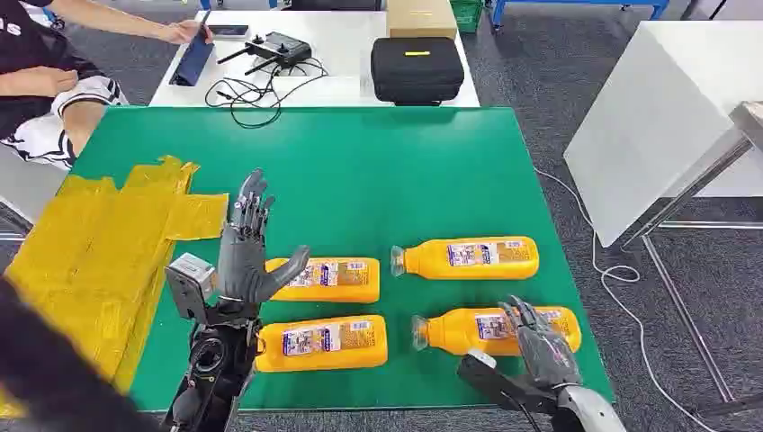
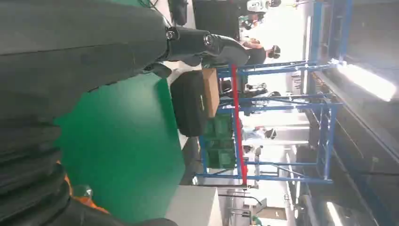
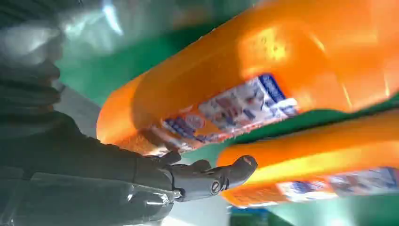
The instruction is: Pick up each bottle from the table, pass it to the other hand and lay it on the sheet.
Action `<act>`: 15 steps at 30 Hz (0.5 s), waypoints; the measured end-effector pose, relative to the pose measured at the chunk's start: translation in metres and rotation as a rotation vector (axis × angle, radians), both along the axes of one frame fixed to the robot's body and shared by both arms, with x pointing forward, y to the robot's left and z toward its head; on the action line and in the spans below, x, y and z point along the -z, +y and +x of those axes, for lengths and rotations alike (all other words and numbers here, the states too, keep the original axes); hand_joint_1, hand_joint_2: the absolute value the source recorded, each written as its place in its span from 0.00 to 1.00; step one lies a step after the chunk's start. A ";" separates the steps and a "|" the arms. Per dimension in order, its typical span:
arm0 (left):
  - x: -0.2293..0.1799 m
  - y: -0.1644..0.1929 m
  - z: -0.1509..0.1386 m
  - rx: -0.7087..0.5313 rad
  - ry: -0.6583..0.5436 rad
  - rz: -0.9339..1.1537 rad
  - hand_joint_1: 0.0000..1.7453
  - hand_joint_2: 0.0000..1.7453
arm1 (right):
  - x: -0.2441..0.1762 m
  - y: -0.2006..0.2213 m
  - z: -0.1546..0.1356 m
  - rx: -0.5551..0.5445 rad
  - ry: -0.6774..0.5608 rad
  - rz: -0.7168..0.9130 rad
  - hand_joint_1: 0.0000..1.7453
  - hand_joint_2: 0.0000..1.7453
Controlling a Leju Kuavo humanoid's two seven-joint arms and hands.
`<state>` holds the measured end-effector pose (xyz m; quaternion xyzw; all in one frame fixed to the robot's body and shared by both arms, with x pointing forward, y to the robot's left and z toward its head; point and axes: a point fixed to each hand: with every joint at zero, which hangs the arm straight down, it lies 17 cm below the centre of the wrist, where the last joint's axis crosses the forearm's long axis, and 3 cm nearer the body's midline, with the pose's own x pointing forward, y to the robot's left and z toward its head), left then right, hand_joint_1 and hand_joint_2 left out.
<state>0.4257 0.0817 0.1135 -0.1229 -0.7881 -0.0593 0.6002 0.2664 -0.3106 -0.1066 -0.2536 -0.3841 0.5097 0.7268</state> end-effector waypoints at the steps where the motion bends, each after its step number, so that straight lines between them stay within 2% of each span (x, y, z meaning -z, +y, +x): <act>1: 0.001 0.000 -0.001 0.000 0.003 0.000 0.00 1.00 | 0.002 -0.003 0.000 0.005 0.004 -0.014 0.00 1.00; 15: 0.005 0.000 -0.003 0.000 0.011 0.000 0.00 1.00 | 0.009 -0.020 0.000 0.034 0.018 -0.070 0.00 1.00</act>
